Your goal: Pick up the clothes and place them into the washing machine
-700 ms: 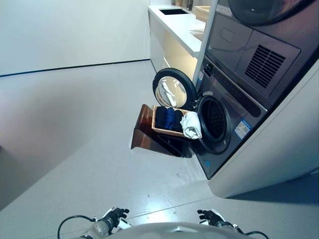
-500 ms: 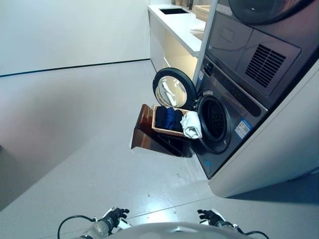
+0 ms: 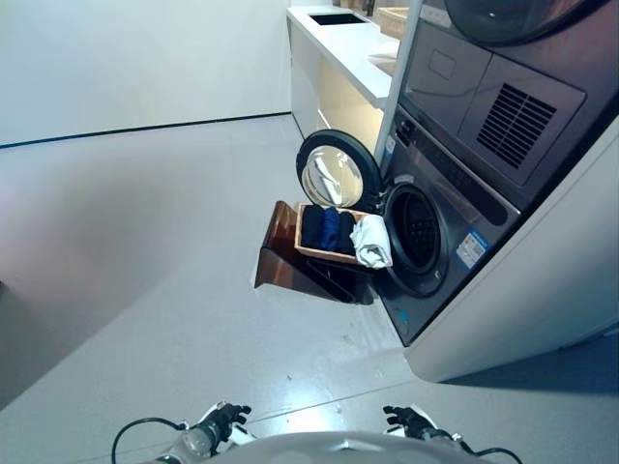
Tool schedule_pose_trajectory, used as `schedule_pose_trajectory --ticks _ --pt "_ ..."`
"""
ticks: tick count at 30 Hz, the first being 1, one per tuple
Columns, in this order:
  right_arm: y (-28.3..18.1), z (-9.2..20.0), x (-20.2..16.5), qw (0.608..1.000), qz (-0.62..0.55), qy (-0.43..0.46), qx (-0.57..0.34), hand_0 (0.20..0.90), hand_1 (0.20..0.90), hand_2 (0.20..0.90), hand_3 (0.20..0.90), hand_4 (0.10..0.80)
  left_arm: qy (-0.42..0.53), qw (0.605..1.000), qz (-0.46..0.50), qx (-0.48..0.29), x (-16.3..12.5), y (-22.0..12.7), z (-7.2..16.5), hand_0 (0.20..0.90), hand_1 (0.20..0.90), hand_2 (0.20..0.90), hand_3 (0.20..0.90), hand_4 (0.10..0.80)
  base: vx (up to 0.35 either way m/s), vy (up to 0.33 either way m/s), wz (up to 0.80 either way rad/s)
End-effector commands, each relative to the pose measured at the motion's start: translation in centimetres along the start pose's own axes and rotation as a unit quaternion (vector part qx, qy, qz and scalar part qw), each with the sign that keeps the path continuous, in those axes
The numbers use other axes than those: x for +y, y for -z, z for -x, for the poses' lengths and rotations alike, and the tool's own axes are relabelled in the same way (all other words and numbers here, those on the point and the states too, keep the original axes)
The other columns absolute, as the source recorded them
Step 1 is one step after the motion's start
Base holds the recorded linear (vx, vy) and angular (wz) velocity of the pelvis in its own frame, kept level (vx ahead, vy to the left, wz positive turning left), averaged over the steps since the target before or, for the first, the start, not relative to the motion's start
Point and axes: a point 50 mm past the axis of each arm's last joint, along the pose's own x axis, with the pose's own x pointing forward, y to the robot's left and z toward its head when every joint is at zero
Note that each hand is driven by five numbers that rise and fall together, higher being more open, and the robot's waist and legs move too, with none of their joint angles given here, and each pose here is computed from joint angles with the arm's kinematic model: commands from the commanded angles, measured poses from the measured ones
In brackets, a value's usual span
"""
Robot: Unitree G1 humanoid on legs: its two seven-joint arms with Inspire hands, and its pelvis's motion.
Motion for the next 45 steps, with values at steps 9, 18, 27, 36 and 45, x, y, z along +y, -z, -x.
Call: schedule_pose_trajectory --ticks 9,18,27,36,45 --pt "0.0 0.0 0.4 1.0 0.018 -0.016 -0.003 0.9 0.9 0.9 0.9 0.8 -0.026 0.998 0.052 -0.01 1.3 -0.8 -0.2 0.9 0.9 0.9 0.9 0.8 0.001 0.016 -0.01" --pt "-1.6 -0.3 -1.8 0.999 0.011 0.03 -0.021 0.9 0.9 0.9 0.9 0.8 -0.051 0.997 0.048 -0.026 2.9 -1.8 -0.2 0.9 0.9 0.9 0.9 0.8 -0.005 0.089 -0.2" --pt "-0.5 -0.1 -2.1 0.996 -0.073 0.051 -0.006 0.9 0.9 0.9 0.9 0.8 -0.066 0.997 0.031 -0.036 4.3 -2.5 -0.1 0.9 0.9 0.9 0.9 0.8 0.114 0.096 -0.02" --pt "-0.4 -0.1 -2.1 0.995 -0.082 0.052 -0.004 0.9 0.9 0.9 0.9 0.8 -0.068 0.996 0.033 -0.057 4.2 -3.9 -0.3 0.9 0.9 0.9 0.9 0.8 0.312 -0.106 0.1" --pt "-1.5 -0.1 -3.7 0.995 -0.067 0.065 -0.03 0.9 0.9 0.9 0.9 0.8 -0.067 0.993 0.043 -0.09 3.7 -5.9 -0.4 0.9 0.9 0.9 0.9 0.8 0.235 -0.249 0.25"
